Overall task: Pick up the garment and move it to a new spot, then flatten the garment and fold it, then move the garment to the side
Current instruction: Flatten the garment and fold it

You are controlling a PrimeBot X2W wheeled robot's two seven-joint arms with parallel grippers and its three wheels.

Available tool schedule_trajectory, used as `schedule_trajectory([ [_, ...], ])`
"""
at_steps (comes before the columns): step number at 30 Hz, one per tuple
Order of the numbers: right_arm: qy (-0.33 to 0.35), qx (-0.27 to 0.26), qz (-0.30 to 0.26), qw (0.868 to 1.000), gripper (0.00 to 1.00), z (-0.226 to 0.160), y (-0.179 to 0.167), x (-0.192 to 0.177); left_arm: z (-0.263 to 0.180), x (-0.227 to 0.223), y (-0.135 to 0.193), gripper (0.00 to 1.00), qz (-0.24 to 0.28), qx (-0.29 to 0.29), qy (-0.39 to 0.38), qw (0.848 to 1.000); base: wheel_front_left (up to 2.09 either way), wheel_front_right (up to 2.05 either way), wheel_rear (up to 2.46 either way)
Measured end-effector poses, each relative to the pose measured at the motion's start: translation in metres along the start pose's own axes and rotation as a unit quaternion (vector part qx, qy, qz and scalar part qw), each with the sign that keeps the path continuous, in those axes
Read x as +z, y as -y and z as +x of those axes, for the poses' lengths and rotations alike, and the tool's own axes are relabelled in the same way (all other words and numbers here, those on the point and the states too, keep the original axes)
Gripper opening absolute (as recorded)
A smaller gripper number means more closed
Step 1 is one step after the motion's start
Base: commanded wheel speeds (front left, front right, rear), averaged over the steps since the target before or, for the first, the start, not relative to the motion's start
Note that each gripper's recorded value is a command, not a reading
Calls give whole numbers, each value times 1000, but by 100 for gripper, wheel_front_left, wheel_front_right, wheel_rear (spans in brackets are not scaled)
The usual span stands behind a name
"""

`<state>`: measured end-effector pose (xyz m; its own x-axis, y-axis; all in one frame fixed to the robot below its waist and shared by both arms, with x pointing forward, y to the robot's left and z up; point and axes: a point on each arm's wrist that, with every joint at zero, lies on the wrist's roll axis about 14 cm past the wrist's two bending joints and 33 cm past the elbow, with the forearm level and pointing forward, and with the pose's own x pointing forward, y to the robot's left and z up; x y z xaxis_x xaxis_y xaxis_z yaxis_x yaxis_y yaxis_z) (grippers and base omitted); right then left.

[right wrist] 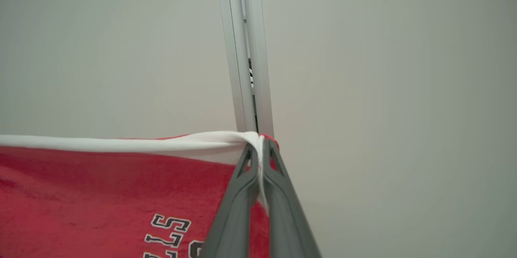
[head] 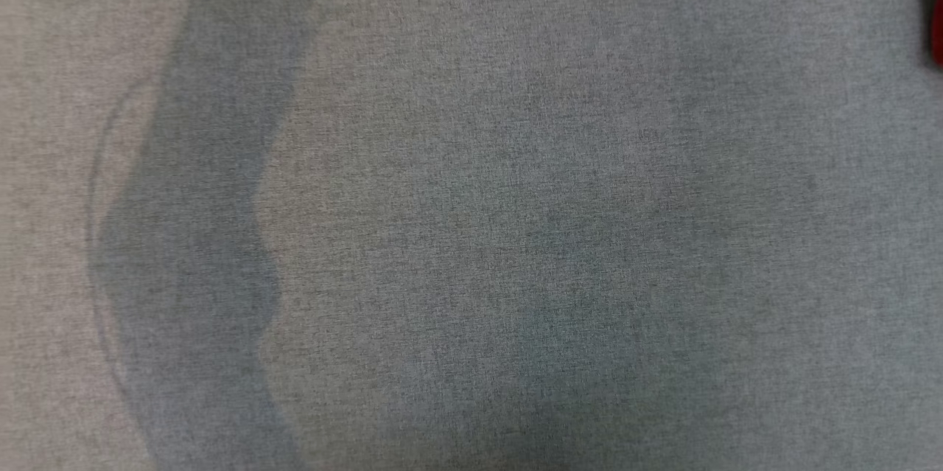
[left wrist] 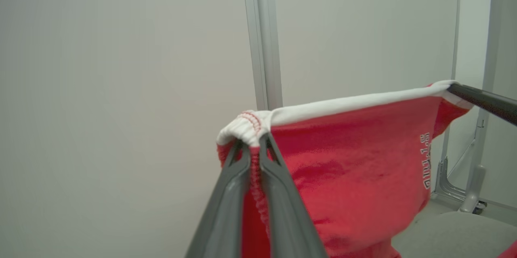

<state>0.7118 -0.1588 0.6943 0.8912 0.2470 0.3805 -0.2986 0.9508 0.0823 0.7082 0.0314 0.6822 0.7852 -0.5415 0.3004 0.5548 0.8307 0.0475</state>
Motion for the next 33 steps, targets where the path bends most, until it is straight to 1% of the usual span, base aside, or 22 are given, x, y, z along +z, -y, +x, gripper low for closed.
schedule_trajectory([
  [4, -25, -1, 4, 1000, 0, -5, 1, -30, -2, -28, -3, 0, -20, 5, -11, 1000, 0, 0, 0],
  [7, -52, 5, -2, 999, 0, -18, -1, -55, -10, -48, 1, 0, -40, 6, -16, 999, 0, 0, 0],
  [8, -66, 12, -8, 998, 0, -29, -3, -67, -19, -59, 5, 0, -51, 5, -20, 998, 0, 0, 0],
  [9, -72, 11, -3, 997, 0, -35, -3, -72, -25, -63, 7, 0, -69, 8, -21, 997, 0, 0, 0],
  [10, -72, 11, -3, 997, 0, -35, -3, -72, -25, -63, 7, 0, -69, 8, -21, 997, 0, 0, 0],
  [12, -85, 16, 1, 996, 0, -49, -5, -81, -40, -77, 14, 0, -80, 6, -37, 996, 0, 0, 0],
  [16, -112, 17, 20, 993, 0, -86, -8, -94, -78, -88, 25, 0, -98, 9, -50, 994, 0, 0, 0],
  [19, -115, 25, 30, 993, 0, -113, -15, -91, -109, -93, 38, 0, -117, 18, -55, 992, 0, 0, 0],
  [25, -147, 30, 62, 987, 0, -181, -37, -102, -169, -92, 70, 0, -138, 29, -57, 988, 0, 0, 0],
  [29, -168, 27, 85, 982, 0, -224, -50, -108, -204, -91, 92, 0, -138, 30, -65, 988, 0, 0, 0],
  [33, -193, 18, 99, 976, 0, -266, -59, -114, -244, -102, 111, 0, -149, 43, -95, 983, 0, 0, 0],
])
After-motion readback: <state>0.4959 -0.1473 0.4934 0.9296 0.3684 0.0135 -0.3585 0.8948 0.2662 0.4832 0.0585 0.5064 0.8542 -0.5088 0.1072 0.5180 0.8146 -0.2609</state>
